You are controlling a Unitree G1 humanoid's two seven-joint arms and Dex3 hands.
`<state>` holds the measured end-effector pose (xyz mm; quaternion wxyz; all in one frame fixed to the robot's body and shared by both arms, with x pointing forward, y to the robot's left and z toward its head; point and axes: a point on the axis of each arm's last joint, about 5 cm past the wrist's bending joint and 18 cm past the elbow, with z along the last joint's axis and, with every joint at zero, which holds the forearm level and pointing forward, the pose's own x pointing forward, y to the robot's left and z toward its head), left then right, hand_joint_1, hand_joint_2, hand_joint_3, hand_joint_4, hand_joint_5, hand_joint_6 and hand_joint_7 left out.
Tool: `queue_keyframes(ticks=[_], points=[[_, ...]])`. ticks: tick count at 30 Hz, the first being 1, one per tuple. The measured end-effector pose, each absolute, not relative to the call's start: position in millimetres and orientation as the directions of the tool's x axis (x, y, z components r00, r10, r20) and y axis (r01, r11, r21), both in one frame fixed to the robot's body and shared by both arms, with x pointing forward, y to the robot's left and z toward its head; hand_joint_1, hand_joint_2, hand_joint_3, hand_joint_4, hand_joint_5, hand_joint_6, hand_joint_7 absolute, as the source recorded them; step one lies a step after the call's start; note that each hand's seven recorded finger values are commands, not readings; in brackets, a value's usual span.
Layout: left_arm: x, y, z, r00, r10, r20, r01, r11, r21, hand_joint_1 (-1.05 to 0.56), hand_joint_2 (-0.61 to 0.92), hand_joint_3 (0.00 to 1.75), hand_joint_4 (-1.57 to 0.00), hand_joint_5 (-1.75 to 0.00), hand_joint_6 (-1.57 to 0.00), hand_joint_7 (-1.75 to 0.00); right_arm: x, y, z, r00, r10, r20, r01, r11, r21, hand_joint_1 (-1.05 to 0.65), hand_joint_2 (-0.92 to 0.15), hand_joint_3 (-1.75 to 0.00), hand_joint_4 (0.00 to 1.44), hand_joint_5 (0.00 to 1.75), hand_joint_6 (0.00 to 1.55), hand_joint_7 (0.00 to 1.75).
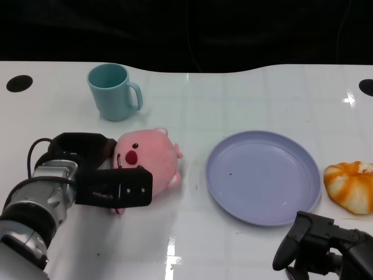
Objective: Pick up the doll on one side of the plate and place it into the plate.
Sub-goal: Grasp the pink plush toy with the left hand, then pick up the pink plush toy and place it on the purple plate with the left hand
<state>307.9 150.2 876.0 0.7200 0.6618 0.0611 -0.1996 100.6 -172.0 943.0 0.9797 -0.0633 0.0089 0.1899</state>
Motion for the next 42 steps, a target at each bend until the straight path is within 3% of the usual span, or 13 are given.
queue_keyframes(ticks=[2, 3, 5, 7, 8, 11, 13, 14, 17, 19, 24, 29, 42], points=[[305.8, 151.0, 873.2, 0.920, -0.206, -0.334, 0.353, 0.060, 0.934, -0.25, 0.92, 0.31, -0.67, -1.51, -1.05, -0.17, 100.6, -171.9, 943.0, 0.928, 0.371, -0.042, -0.373, 0.920, -0.122, -0.23, -0.55, -1.10, 0.64, 1.75, 0.57, 1.45], [304.4, 151.8, 871.5, 0.923, -0.208, -0.323, 0.344, 0.070, 0.936, -0.27, 0.92, 0.27, -0.67, -1.41, -1.05, -0.15, 100.6, -171.8, 942.9, 0.927, 0.372, -0.042, -0.374, 0.919, -0.122, -0.22, -0.55, -1.10, 0.63, 1.75, 0.56, 1.45], [301.8, 153.7, 868.6, 0.931, -0.212, -0.297, 0.321, 0.090, 0.943, -0.27, 0.92, 0.23, -0.70, -1.45, -1.08, -0.15, 100.7, -171.8, 942.9, 0.927, 0.372, -0.043, -0.374, 0.919, -0.121, -0.22, -0.55, -1.10, 0.63, 1.75, 0.56, 1.45], [299.1, 156.1, 865.9, 0.940, -0.220, -0.259, 0.289, 0.117, 0.950, -0.25, 0.92, 0.25, -0.74, -1.68, -0.80, -1.17, 100.7, -171.7, 942.9, 0.927, 0.372, -0.043, -0.375, 0.919, -0.121, -0.21, -0.55, -1.10, 0.63, 1.75, 0.56, 1.45], [297.0, 158.0, 864.0, 0.946, -0.224, -0.237, 0.271, 0.137, 0.953, -0.24, 0.92, 0.27, -0.78, -1.72, -0.69, -1.50, 100.6, -171.6, 942.7, 0.927, 0.372, -0.044, -0.375, 0.919, -0.120, -0.21, -0.56, -1.10, 0.62, 1.75, 0.55, 1.45], [291.2, 163.1, 859.4, 0.955, -0.231, -0.185, 0.236, 0.216, 0.948, -0.21, 0.91, 0.34, -0.84, -1.74, -0.65, -1.72, 100.4, -171.0, 942.5, 0.927, 0.373, -0.044, -0.375, 0.919, -0.117, -0.19, -0.56, -1.09, 0.63, 1.75, 0.56, 1.44], [289.7, 165.0, 859.0, 0.957, -0.233, -0.172, 0.230, 0.253, 0.940, -0.21, 0.88, 0.39, -0.85, -1.75, -0.65, -1.74, 100.3, -170.1, 942.3, 0.926, 0.374, -0.045, -0.377, 0.919, -0.118, -0.19, -0.56, -1.09, 0.64, 1.75, 0.56, 1.44], [289.5, 165.3, 859.2, 0.958, -0.234, -0.165, 0.227, 0.270, 0.936, -0.19, 0.78, 0.57, -0.85, -1.75, -0.64, -1.74, 100.4, -169.8, 942.2, 0.927, 0.373, -0.045, -0.376, 0.919, -0.120, -0.20, -0.56, -1.09, 0.64, 1.75, 0.56, 1.44], [289.2, 166.6, 860.8, 0.959, -0.246, -0.142, 0.214, 0.300, 0.930, -0.15, 0.62, 0.90, -0.88, -1.75, -0.69, -1.75, 100.4, -169.2, 942.0, 0.927, 0.373, -0.046, -0.375, 0.919, -0.121, -0.22, -0.56, -1.10, 0.63, 1.75, 0.56, 1.44], [288.3, 167.8, 861.6, 0.959, -0.253, -0.126, 0.207, 0.326, 0.922, -0.15, 0.60, 0.98, -0.89, -1.75, -0.71, -1.75, 100.7, -169.0, 941.8, 0.928, 0.370, -0.048, -0.374, 0.920, -0.117, -0.22, -0.56, -1.10, 0.62, 1.75, 0.56, 1.44], [288.8, 168.4, 866.0, 0.962, -0.249, -0.109, 0.206, 0.407, 0.890, -0.14, 0.56, 1.06, -0.91, -1.75, -0.73, -1.75, 103.3, -168.9, 937.3, 0.929, 0.366, -0.062, -0.371, 0.922, -0.108, -0.21, -0.55, -1.10, 0.63, 1.75, 0.56, 1.45], [294.1, 166.1, 880.8, 0.962, -0.263, -0.070, 0.192, 0.474, 0.859, -0.15, 0.52, 1.14, -0.93, -1.75, -0.74, -1.75, 105.7, -168.3, 933.8, 0.929, 0.365, -0.052, -0.369, 0.923, -0.109, -0.19, -0.55, -1.10, 0.64, 1.74, 0.57, 1.44], [286.3, 160.5, 908.3, 0.949, -0.316, -0.009, 0.187, 0.538, 0.822, -0.13, 0.41, 1.32, -0.96, -1.75, -0.77, -1.75, 104.1, -167.4, 933.3, 0.930, 0.364, -0.053, -0.368, 0.923, -0.110, -0.17, -0.55, -1.10, 0.64, 1.73, 0.57, 1.42]])
